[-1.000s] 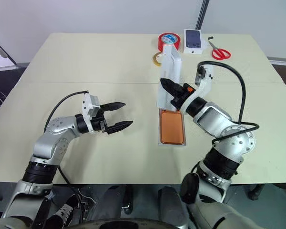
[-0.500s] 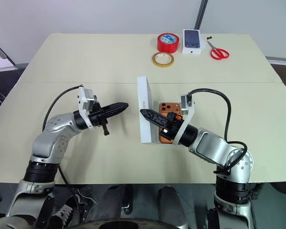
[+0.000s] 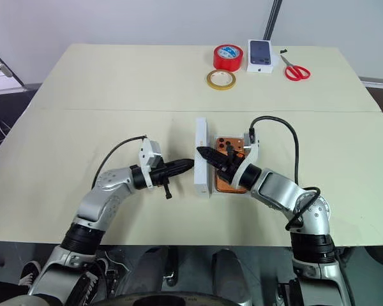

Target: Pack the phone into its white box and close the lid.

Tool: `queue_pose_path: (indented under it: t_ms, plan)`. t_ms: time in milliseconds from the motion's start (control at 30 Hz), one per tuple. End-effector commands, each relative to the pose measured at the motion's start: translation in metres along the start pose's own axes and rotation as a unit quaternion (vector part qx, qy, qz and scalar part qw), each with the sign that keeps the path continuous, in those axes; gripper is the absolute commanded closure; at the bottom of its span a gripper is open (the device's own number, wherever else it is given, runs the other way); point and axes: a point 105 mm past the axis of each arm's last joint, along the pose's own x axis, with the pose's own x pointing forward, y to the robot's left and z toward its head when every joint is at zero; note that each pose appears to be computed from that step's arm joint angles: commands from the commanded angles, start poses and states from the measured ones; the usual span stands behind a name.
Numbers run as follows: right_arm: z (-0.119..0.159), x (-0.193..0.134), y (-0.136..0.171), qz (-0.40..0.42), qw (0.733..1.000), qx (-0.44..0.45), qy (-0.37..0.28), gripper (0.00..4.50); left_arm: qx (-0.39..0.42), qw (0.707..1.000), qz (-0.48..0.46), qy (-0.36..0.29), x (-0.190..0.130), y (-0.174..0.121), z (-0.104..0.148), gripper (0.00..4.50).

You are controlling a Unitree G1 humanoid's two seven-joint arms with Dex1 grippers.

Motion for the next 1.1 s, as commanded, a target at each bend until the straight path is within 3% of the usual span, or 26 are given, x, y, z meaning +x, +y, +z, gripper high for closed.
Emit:
queue_pose_path:
  t_ms: [33, 133, 333, 500, 600, 667, 800, 900, 1000, 1100]
  plan:
    - [0.018, -0.01, 0.009, 0.015, 0.999, -0.024, -0.029, 2.23, 0.023, 1.0, -0.009, -0.019, 0.014, 0.0, 0.011, 4.5]
    - [0.027, -0.029, 0.005, -0.009, 0.995, -0.089, -0.037, 0.65, 0.02, 0.999, -0.022, -0.026, 0.033, -0.003, 0.01, 4.5]
    - [0.064, -0.074, -0.004, -0.072, 0.973, -0.209, -0.066, 0.65, 0.014, 0.998, -0.05, -0.038, 0.068, -0.015, 0.01, 4.5]
    - [0.078, -0.079, -0.007, -0.118, 0.926, -0.352, -0.074, 0.65, 0.02, 0.997, -0.059, -0.042, 0.073, -0.016, 0.014, 4.5]
    - [0.068, -0.068, -0.021, -0.147, 0.871, -0.466, -0.048, 1.51, 0.035, 0.998, -0.051, -0.03, 0.052, -0.005, 0.017, 4.5]
    - [0.066, -0.064, -0.03, -0.16, 0.843, -0.512, -0.048, 2.48, 0.042, 0.998, -0.05, -0.016, 0.04, -0.002, 0.017, 4.5]
    - [0.068, -0.058, -0.032, -0.162, 0.816, -0.551, -0.066, 4.47, 0.03, 0.997, -0.063, 0.02, 0.014, -0.005, 0.016, 4.5]
    - [0.069, -0.054, -0.034, -0.163, 0.798, -0.577, -0.062, 4.47, 0.033, 0.996, -0.064, 0.043, -0.001, -0.007, 0.013, 4.5]
    - [0.066, -0.053, -0.04, -0.166, 0.788, -0.592, -0.047, 4.47, 0.031, 0.996, -0.035, 0.078, -0.008, 0.001, -0.005, 4.5]
    - [0.062, -0.051, -0.041, -0.161, 0.776, -0.609, -0.031, 4.47, 0.017, 0.997, -0.022, 0.068, -0.004, 0.004, -0.011, 4.5]
